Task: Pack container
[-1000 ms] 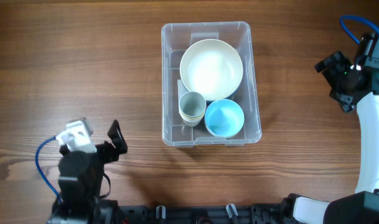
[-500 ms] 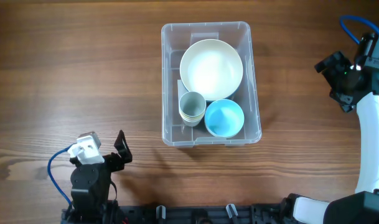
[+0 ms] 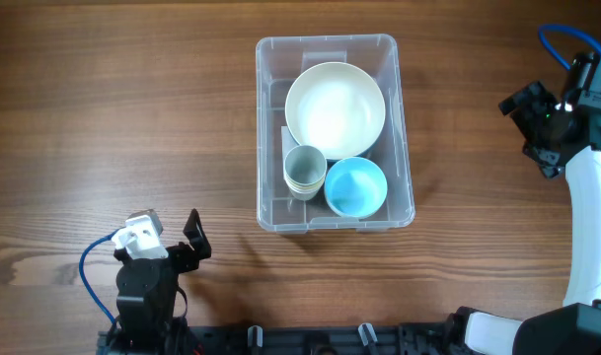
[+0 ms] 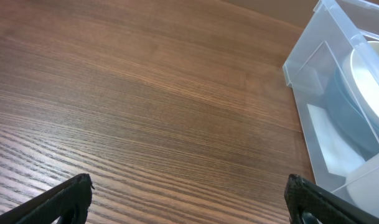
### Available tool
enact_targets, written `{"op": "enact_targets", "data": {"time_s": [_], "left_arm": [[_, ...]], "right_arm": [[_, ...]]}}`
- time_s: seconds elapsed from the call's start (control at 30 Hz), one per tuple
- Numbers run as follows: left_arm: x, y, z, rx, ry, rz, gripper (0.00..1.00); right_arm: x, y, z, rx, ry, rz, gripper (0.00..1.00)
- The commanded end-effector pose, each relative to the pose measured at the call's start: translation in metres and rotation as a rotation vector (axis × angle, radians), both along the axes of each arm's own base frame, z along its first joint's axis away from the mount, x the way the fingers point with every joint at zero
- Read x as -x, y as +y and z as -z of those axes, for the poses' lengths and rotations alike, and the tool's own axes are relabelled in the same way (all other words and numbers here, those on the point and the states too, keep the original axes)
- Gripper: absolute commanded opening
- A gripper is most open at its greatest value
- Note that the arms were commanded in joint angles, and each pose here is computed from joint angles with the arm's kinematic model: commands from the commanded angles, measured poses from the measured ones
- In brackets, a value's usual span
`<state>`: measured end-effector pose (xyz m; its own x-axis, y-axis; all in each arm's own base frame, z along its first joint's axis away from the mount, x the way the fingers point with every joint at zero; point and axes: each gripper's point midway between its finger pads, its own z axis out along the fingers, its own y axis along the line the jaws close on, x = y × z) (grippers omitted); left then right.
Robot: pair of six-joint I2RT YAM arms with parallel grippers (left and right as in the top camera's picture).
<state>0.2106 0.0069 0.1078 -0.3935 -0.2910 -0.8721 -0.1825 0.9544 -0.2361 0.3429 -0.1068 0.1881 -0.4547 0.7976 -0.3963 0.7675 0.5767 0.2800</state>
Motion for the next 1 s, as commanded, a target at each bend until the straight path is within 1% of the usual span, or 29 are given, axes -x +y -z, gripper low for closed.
{"op": "enact_targets", "data": {"time_s": [0.0, 0.3, 0.43, 0.53, 0.6, 0.7, 0.8, 0.97], "left_arm": [[0.0, -0.001, 0.002, -0.012, 0.0, 0.016, 1.0], [0.0, -0.001, 0.002, -0.012, 0.0, 0.016, 1.0], [0.0, -0.001, 0.003, -0.012, 0.001, 0.016, 1.0], [0.0, -0.001, 0.003, -0.012, 0.001, 0.016, 1.0], [0.0, -0.001, 0.002, -0.012, 0.0, 0.016, 1.0], [0.0, -0.001, 0.003, -0.012, 0.001, 0.016, 1.0], [0.0, -0.001, 0.002, -0.012, 0.0, 0.016, 1.0], [0.0, -0.001, 0.002, -0.012, 0.0, 0.016, 1.0]], "right_arm": [[-0.003, -0.002, 0.0, -0.006, -0.005, 0.014, 0.99], [-0.002, -0.001, -0.004, -0.004, -0.014, 0.012, 1.0], [0.003, 0.018, -0.04, 0.023, -0.119, -0.034, 1.0], [0.012, 0.045, -0.076, 0.044, -0.227, -0.107, 1.0], [0.026, 0.062, -0.1, 0.057, -0.297, -0.154, 1.0], [0.052, 0.055, -0.114, 0.133, -0.333, -0.125, 1.0], [0.059, 0.063, -0.117, 0.225, -0.388, -0.279, 1.0], [0.064, 0.116, -0.11, 0.44, -0.65, -0.78, 0.99]]}}
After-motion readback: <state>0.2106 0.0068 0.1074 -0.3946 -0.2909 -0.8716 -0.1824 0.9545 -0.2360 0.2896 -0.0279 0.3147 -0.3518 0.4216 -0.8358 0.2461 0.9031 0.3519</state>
